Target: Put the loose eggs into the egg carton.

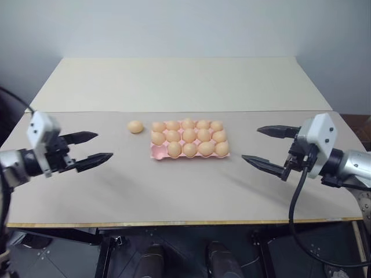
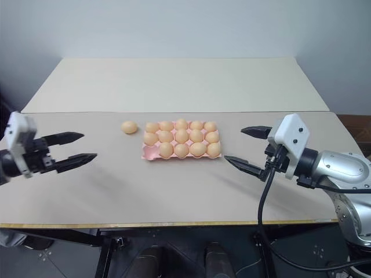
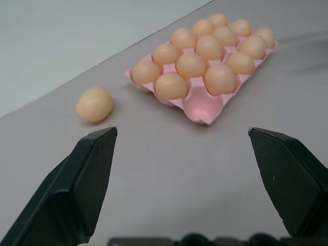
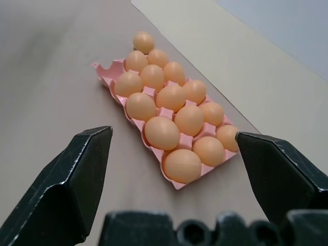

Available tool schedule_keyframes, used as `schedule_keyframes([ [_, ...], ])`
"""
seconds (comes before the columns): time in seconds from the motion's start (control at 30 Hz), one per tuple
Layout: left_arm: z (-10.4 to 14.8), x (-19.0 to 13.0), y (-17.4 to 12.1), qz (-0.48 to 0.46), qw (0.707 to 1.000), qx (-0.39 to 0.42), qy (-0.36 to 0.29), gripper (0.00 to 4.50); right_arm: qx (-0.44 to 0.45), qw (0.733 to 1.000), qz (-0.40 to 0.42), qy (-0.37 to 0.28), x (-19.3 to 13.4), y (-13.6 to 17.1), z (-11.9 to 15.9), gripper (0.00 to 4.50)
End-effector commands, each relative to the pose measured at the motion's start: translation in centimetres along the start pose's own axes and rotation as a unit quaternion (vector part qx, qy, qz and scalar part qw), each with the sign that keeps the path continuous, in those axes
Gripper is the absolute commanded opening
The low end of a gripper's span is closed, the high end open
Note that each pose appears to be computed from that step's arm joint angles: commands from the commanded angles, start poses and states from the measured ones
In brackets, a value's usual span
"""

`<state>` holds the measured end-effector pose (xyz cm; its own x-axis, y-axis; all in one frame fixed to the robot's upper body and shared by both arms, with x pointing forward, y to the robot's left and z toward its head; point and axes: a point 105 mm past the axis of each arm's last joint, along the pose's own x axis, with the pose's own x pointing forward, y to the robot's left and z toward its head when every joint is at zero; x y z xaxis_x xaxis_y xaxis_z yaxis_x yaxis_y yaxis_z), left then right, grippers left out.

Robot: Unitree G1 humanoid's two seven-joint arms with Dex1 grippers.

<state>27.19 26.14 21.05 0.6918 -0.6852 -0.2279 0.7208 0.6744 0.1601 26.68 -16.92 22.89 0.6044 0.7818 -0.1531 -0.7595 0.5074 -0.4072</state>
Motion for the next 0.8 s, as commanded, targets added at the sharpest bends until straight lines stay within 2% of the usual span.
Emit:
schedule_keyframes([
  [0.03,1.0,-0.4,-0.9,0.006,1.000,0.009,-0.014,4.49,-0.017,1.000,0.004,-0.011,0.0,-0.3,0.8,4.50],
  [0.33,0.5,0.6,-1.0,0.034,0.999,0.000,-0.021,4.49,-0.025,0.999,0.014,-0.012,0.4,-0.6,1.1,4.50],
  [0.5,-0.2,3.8,3.5,0.132,0.991,-0.008,-0.008,4.49,-0.028,0.999,0.023,-0.012,0.9,-0.6,1.0,4.50],
  [0.8,-0.9,11.7,8.0,0.187,0.982,-0.008,-0.033,4.49,-0.033,0.999,0.013,-0.016,1.3,-0.5,1.1,4.50],
])
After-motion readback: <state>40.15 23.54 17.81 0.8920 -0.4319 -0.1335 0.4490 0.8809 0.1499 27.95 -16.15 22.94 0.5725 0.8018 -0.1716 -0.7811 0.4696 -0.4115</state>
